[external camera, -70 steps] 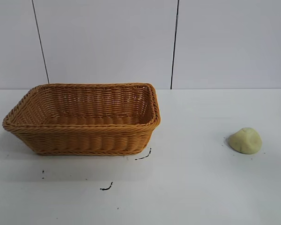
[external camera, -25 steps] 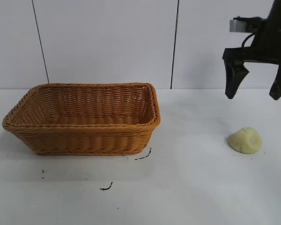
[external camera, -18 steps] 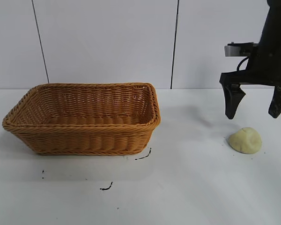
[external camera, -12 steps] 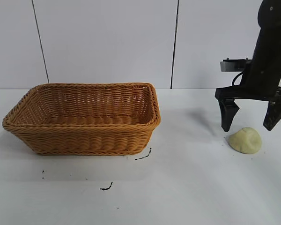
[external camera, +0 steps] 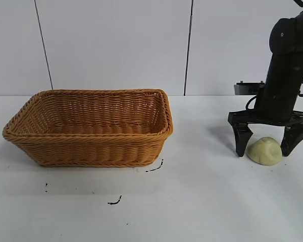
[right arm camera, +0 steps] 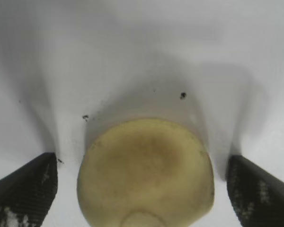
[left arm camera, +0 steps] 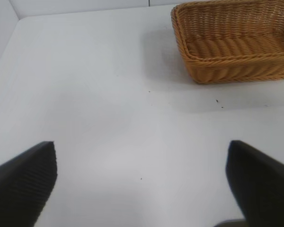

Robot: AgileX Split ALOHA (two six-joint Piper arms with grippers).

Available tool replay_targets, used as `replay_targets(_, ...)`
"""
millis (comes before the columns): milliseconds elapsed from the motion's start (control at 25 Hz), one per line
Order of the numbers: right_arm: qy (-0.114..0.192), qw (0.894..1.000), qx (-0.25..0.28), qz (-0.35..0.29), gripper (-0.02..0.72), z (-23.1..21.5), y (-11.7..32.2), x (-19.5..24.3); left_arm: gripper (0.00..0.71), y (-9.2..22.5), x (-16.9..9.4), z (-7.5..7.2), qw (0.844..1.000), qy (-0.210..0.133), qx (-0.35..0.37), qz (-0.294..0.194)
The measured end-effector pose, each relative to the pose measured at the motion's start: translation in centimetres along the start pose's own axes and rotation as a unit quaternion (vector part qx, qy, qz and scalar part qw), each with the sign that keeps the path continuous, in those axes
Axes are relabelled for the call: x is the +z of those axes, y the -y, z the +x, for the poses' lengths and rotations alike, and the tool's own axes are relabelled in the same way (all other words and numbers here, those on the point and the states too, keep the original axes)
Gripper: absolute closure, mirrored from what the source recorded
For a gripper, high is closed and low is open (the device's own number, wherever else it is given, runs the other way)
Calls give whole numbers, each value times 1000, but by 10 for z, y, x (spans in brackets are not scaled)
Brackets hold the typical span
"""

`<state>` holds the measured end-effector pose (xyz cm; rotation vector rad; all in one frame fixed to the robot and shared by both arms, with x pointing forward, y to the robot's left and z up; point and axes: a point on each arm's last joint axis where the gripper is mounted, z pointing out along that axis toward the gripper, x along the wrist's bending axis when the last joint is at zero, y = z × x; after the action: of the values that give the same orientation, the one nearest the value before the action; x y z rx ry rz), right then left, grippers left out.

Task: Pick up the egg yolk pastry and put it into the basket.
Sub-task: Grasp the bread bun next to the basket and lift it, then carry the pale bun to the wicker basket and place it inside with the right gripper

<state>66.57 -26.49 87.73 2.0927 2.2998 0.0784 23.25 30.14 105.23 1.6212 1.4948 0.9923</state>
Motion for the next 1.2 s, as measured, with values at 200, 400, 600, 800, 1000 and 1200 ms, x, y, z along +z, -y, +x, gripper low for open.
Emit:
replay_targets(200,1,1000,-1,10,340,0,2,0,14,0,0,0,1000,0,0,0)
replay_targets(400,1,1000,-1,13,466,0,3,-6,14,0,0,0,1000,0,0,0)
replay_targets(600,1,1000,-2,-21,479,0,4,-47,14,0,0,0,1000,0,0,0)
replay_targets(800,3,996,-3,-93,479,1,3,-115,14,0,0,0,1000,0,0,0)
replay_targets(1000,6,989,-4,-146,479,1,-8,-172,14,0,0,0,1000,0,0,0)
replay_targets(1200,5,982,-4,-187,479,2,-16,-195,14,0,0,0,1000,0,0,0)
